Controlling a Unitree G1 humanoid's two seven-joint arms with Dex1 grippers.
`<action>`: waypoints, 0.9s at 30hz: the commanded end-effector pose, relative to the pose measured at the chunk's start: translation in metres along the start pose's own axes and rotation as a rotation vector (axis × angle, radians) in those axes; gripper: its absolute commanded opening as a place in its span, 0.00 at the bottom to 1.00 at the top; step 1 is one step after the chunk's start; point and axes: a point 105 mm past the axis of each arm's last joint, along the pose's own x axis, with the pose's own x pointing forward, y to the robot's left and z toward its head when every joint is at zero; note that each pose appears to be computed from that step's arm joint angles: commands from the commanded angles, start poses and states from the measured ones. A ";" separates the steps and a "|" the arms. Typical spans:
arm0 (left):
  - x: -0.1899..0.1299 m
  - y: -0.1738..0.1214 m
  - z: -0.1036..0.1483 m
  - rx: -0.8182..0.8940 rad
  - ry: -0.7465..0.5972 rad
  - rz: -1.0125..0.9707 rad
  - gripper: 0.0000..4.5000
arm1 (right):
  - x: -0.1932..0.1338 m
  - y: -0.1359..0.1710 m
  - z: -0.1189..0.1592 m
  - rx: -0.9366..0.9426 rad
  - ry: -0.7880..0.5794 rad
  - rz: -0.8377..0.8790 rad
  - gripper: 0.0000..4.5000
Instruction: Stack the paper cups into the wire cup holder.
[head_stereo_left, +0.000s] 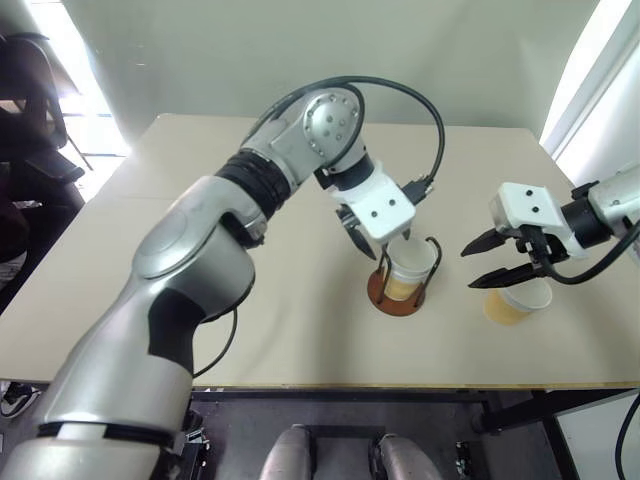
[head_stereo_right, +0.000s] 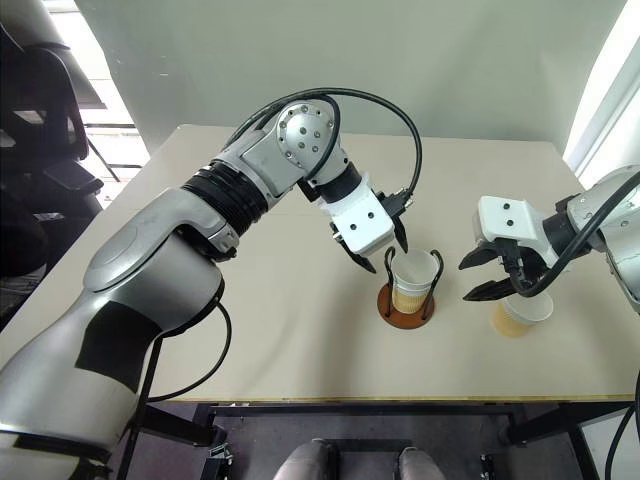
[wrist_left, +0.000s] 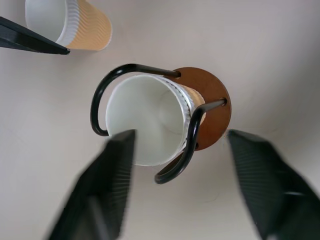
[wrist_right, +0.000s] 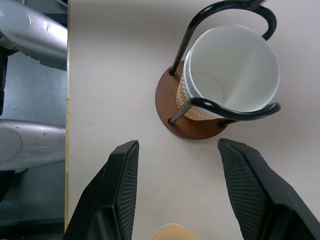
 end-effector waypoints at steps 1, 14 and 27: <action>-0.011 0.011 0.012 0.004 -0.063 0.058 0.99 | -0.014 -0.006 0.009 -0.035 -0.013 -0.065 0.57; -0.102 0.025 0.012 -0.548 -0.543 0.466 0.99 | -0.036 0.003 -0.022 0.086 0.052 -0.110 0.57; -0.083 -0.025 0.040 -0.611 -0.601 0.204 0.99 | -0.039 0.018 -0.062 0.027 0.266 -0.080 0.57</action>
